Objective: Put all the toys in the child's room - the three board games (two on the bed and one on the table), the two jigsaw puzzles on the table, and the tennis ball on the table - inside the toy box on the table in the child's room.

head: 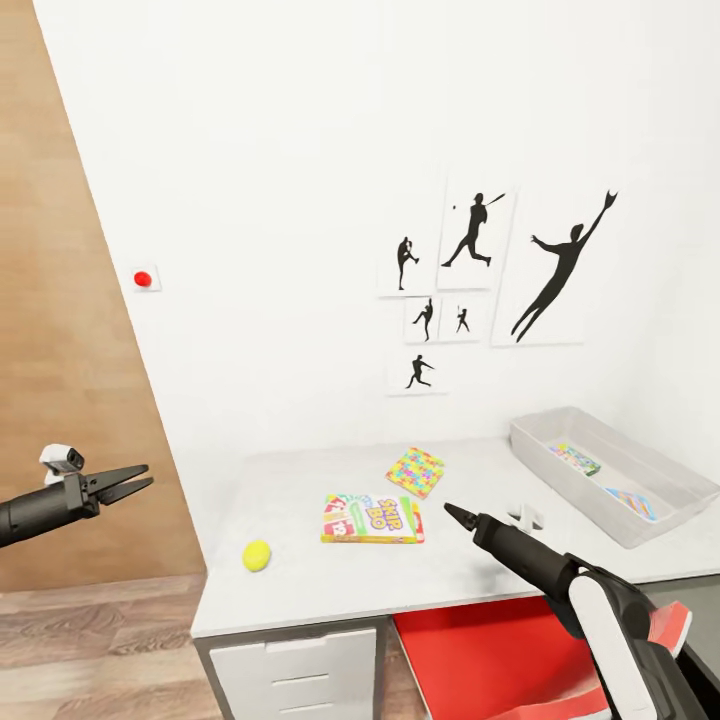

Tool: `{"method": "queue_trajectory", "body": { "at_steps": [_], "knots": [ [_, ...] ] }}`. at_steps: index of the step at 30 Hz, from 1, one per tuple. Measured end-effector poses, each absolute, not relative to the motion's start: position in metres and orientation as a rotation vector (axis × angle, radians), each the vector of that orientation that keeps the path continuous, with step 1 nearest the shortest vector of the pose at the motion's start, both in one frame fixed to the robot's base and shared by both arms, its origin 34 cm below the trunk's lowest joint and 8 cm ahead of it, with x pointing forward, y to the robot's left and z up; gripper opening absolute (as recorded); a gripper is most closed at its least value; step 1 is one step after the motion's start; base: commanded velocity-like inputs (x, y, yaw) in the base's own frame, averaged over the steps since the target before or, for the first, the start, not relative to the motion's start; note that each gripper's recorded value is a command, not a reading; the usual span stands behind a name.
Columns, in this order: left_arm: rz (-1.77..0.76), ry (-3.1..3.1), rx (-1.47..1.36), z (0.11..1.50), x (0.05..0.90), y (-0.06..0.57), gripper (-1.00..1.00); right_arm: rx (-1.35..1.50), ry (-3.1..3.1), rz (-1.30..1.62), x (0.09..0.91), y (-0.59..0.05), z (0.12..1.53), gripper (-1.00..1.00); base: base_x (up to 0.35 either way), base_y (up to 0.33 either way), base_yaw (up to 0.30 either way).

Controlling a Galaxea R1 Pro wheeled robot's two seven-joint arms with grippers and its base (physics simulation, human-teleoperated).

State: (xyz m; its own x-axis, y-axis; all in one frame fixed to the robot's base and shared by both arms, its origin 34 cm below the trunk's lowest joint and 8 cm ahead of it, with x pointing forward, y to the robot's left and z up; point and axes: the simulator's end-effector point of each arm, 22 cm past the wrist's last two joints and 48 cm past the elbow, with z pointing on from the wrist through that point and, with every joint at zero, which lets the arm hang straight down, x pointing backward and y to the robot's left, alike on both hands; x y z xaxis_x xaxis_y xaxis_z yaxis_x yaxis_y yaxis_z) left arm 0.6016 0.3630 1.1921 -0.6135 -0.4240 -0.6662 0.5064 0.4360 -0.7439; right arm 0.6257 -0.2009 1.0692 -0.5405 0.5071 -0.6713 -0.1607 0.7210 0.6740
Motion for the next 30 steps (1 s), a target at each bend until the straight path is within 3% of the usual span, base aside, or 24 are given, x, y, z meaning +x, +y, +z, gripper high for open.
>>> {"method": "queue_trajectory", "body": {
  "at_steps": [7,15,30],
  "knots": [
    [-1.318,1.801,0.07,1.1921,0.6016,0.3631,1.0,0.267,1.976,0.877,0.625,-0.2006,1.0667,1.0,0.0,0.043,-0.165],
    [-1.316,1.802,0.07,1.1924,0.6015,0.3639,1.0,0.269,1.972,0.884,0.6249,-0.2005,1.0678,1.0,0.0,0.213,-0.058],
    [-1.316,1.8,0.069,1.1928,0.6014,0.3643,1.0,0.272,1.972,0.881,0.6248,-0.2043,1.0678,1.0,0.043,0.105,-0.26]
  ]
}}
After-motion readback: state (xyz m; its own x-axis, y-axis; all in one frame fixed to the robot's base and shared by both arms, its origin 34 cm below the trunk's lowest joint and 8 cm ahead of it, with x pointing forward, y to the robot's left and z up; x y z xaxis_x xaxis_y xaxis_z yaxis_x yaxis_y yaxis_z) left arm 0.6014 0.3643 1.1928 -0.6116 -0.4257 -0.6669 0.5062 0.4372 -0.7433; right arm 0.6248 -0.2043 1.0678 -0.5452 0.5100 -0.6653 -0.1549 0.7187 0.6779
